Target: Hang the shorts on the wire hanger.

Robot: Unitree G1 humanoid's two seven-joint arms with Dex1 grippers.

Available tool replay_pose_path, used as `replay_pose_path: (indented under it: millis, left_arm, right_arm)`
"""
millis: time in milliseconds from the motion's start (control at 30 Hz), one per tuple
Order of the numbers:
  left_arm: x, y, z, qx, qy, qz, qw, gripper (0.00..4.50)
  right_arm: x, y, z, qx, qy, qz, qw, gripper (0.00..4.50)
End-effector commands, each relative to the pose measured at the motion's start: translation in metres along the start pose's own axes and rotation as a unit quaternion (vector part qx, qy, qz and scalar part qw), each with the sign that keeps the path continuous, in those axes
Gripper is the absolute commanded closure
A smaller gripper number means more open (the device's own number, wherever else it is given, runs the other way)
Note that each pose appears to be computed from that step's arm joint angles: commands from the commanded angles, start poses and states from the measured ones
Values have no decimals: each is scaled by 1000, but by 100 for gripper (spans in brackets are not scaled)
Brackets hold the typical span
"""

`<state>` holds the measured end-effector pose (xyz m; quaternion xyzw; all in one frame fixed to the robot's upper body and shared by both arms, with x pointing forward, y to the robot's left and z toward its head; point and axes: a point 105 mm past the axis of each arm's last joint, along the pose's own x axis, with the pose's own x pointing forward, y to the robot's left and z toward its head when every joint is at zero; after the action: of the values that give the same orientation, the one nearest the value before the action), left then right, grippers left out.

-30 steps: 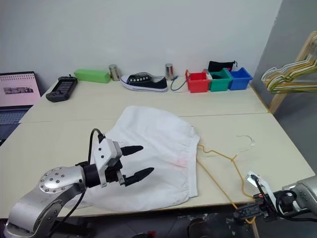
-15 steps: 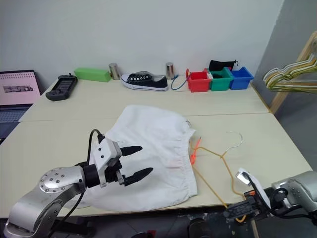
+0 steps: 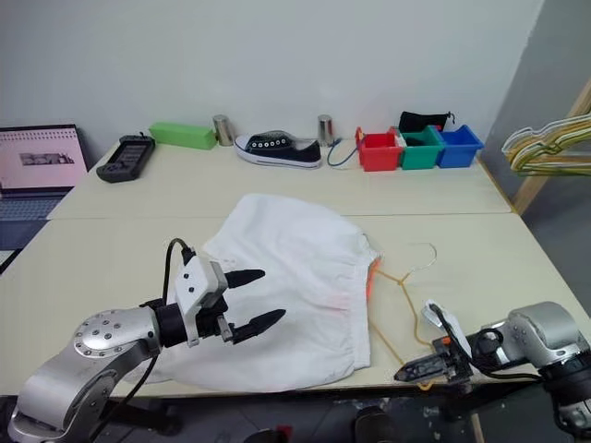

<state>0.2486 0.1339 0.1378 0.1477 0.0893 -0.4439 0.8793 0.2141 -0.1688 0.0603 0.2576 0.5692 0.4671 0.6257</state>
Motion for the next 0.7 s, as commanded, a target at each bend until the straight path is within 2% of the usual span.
replay_pose_path:
  millis: [33,300,533,700]
  left_arm:
    - [1,-1,12,27,-19,0,999,1]
    - [2,1,13,33,-23,0,999,1]
    - [5,1,14,38,-26,-3,999,1]
    - [5,-2,10,39,-16,-9,999,1]
  right_arm:
    - [-9,9,20,9,-38,17,999,450]
    - [-13,22,50,22,-76,44,996,450]
    - [-8,23,27,1,-12,21,1000,450]
    - [-8,7,7,13,22,-12,1000,450]
